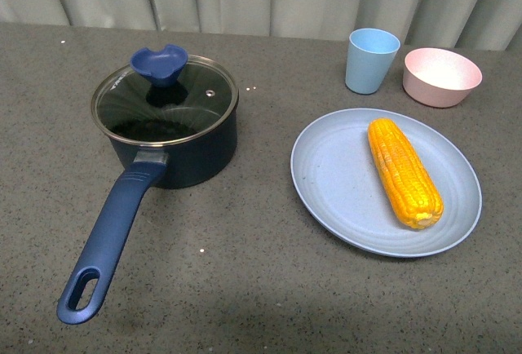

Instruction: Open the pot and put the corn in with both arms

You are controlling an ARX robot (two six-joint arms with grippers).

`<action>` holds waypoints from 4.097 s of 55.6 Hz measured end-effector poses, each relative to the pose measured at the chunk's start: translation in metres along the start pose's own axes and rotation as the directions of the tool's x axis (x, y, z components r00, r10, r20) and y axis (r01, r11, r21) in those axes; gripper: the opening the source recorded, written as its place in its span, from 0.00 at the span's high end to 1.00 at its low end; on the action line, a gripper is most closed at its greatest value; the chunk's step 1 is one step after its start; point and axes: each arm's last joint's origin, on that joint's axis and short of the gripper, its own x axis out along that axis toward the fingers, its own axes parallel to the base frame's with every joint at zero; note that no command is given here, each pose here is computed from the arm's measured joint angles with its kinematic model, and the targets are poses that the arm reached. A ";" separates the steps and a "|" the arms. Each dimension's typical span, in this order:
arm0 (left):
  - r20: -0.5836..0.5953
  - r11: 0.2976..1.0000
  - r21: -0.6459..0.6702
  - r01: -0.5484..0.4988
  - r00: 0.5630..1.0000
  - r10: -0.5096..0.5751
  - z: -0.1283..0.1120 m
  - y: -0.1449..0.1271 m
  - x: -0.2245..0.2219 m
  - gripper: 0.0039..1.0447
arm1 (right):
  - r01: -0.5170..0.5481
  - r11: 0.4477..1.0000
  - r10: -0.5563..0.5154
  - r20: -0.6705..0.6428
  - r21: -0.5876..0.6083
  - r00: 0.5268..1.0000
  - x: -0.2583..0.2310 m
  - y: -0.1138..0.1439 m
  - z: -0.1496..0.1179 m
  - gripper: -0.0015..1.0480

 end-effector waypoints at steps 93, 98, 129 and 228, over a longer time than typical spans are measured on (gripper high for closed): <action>0.000 1.000 0.000 0.000 1.000 0.000 0.000 0.000 0.000 0.06 | 0.000 1.000 0.000 0.000 0.000 1.000 0.000 0.000 0.000 0.09; 0.000 1.000 0.000 0.000 1.000 0.000 0.000 0.000 0.000 0.06 | 0.000 1.000 0.000 0.000 0.000 1.000 0.000 0.000 0.000 0.09; -0.132 0.967 -0.230 -0.106 0.988 0.077 0.005 -0.034 0.118 0.06 | 0.000 1.000 0.000 0.000 0.000 1.000 0.000 0.000 0.000 0.09; -0.379 0.988 -0.088 0.125 0.913 -0.150 -0.082 -0.108 0.257 0.42 | 0.000 1.000 0.000 0.000 0.000 1.000 0.000 0.000 0.000 0.09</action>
